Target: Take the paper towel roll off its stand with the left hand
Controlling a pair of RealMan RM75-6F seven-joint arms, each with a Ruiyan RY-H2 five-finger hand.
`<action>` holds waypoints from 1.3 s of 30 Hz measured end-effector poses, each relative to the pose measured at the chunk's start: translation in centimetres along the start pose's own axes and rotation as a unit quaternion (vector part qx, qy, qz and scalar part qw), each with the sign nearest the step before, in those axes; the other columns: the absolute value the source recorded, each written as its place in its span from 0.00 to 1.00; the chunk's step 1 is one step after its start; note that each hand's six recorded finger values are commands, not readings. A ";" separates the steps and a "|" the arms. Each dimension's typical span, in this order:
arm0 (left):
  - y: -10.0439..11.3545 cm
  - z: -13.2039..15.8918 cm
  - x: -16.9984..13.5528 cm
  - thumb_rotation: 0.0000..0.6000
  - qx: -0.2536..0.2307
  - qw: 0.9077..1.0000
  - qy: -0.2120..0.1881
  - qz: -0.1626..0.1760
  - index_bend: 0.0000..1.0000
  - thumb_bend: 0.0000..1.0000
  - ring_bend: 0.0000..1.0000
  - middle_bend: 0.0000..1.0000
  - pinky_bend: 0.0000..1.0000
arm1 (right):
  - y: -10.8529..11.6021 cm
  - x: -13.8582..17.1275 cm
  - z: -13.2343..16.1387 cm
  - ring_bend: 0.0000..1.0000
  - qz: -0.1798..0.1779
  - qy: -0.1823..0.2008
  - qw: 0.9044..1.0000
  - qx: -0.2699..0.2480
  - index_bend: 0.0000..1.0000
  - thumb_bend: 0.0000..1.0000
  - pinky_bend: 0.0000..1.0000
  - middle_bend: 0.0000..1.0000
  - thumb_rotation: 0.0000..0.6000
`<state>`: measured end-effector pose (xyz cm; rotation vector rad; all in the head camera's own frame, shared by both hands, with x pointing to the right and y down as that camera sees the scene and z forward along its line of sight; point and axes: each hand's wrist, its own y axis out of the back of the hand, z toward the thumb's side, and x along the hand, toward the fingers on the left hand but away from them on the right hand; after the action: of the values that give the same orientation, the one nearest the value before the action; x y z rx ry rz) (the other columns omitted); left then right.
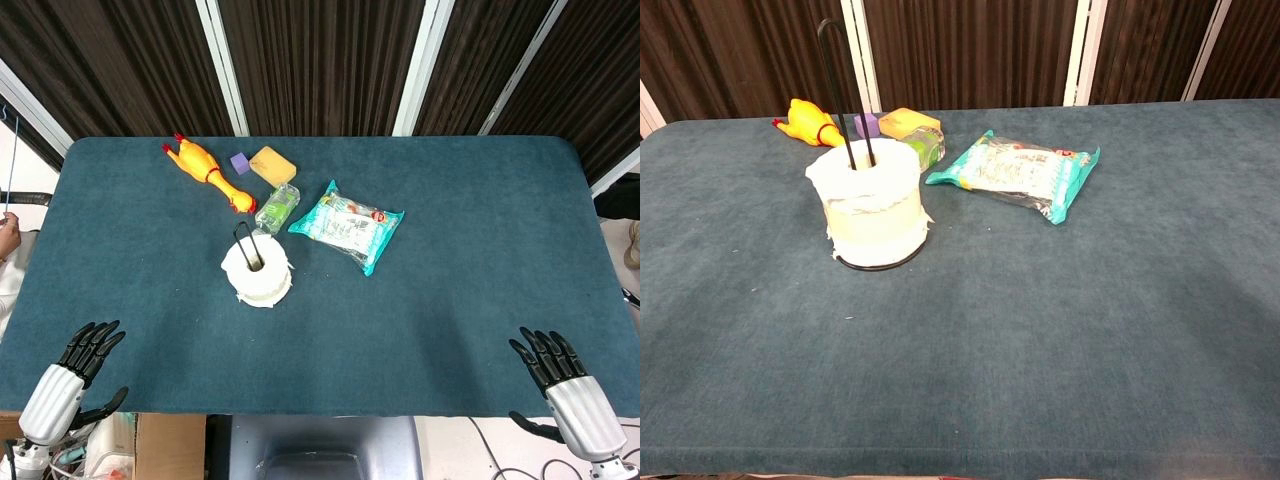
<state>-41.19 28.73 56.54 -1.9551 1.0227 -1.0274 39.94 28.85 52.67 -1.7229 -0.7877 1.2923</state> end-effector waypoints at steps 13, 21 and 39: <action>-2.4 2.1 4.2 1.00 -0.188 0.980 -0.030 0.059 0.00 0.34 0.00 0.00 0.00 | 0.3 -0.2 -0.3 0.00 -0.002 -0.003 1.000 -0.005 0.00 0.03 0.00 0.00 1.00; -6.2 4.3 11.5 1.00 -0.277 0.960 -0.017 0.024 0.00 0.33 0.00 0.00 0.00 | 0.1 -0.8 -0.7 0.00 0.005 -0.011 1.000 -0.005 0.00 0.03 0.00 0.00 1.00; -13.3 6.5 21.3 1.00 -0.243 0.963 0.114 -0.003 0.00 0.33 0.00 0.00 0.00 | 0.9 -0.7 -1.7 0.00 -0.001 -0.022 1.000 -0.020 0.00 0.03 0.00 0.00 1.00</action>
<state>-23.28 17.56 71.67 -2.2599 1.5127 -1.0987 41.37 27.40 52.39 -1.7303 -0.8466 1.3256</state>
